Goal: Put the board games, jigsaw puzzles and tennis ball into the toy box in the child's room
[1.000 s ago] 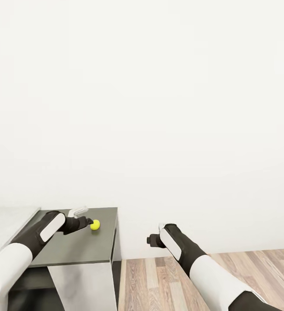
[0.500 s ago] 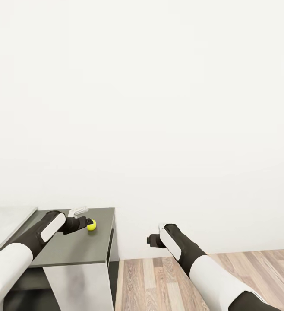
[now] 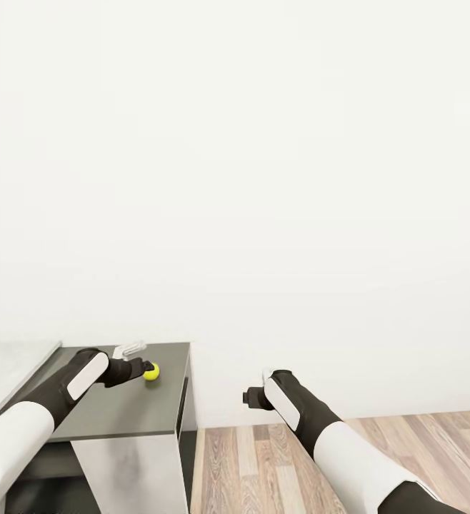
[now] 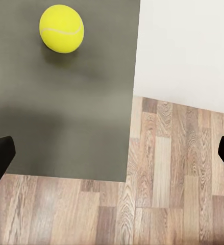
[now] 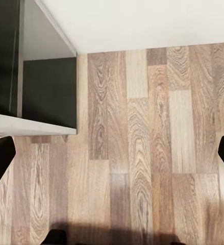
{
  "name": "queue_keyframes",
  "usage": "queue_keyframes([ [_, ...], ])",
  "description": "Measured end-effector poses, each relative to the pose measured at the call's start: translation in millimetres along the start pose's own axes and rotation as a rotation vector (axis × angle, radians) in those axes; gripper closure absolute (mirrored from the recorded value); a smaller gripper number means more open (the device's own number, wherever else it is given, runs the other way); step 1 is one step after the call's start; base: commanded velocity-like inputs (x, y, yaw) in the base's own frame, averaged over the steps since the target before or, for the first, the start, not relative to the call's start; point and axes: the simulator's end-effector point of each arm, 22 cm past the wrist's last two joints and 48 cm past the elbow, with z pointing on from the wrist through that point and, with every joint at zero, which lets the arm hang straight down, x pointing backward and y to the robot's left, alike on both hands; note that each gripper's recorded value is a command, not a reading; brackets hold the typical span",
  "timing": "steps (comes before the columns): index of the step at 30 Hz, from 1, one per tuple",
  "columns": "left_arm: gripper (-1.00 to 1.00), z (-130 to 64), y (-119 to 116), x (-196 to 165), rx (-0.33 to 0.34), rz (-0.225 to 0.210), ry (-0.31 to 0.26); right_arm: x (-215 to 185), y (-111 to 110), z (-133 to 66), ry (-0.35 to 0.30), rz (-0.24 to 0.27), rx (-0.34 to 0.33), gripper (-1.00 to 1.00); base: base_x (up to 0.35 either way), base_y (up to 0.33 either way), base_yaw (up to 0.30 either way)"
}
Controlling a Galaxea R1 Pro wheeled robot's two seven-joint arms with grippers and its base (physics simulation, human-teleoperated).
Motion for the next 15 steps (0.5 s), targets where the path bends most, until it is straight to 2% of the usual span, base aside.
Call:
queue_keyframes([
  [15,-1.00,10.6,4.3,8.5,-0.007,-0.003,0.022,8.8,-2.1,10.0,0.026,0.002,0.002,-1.00,0.000,0.000,0.000],
])
